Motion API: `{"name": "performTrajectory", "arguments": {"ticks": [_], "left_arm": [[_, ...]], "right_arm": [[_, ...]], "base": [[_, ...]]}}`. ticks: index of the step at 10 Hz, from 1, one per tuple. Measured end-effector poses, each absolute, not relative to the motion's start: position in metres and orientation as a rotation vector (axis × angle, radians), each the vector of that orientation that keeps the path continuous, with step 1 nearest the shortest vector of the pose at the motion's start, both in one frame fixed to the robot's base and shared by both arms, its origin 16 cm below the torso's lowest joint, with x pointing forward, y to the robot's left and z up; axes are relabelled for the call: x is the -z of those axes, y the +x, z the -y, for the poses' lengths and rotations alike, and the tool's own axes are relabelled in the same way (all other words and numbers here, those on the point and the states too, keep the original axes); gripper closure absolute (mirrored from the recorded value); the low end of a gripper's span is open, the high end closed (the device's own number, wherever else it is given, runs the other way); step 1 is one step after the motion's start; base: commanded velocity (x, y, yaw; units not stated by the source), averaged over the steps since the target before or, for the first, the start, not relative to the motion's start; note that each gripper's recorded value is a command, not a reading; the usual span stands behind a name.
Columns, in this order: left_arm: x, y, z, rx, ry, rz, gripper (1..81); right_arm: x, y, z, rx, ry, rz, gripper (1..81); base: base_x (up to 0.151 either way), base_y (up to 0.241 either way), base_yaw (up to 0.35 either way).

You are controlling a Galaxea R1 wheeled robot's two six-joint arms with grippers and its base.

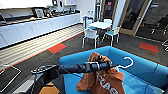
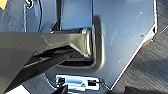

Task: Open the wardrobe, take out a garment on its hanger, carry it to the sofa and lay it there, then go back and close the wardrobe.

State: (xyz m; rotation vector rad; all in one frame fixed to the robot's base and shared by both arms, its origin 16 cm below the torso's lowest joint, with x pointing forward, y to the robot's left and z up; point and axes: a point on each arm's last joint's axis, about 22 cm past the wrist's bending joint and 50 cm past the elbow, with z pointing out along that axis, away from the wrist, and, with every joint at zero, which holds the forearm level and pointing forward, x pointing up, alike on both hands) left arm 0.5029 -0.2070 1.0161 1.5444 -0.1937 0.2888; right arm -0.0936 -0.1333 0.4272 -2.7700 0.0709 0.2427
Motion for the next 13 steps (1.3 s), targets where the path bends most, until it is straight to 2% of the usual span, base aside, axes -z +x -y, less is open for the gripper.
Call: {"name": "performTrajectory", "arguments": {"ticks": [3, 7, 13], "left_arm": [[-0.956, 0.527, 0.216, -0.26, 1.603, 0.124, 81.1], [-0.962, 0.517, 0.252, -0.252, 1.576, 0.157, 81.1], [-0.915, 0.572, 0.246, -0.366, 1.673, 0.097, 81.1]], "right_arm": [[-0.432, -0.122, 0.133, -0.345, -2.76, -0.09, 1.0], [-0.431, -0.118, 0.133, -0.342, -2.758, -0.092, 1.0], [-0.432, -0.12, 0.133, -0.347, -2.758, -0.093, 1.0]], "base": [[0.0, 0.0, 0.0], [0.0, 0.0, 0.0], [0.0, 0.0, 0.0]]}}
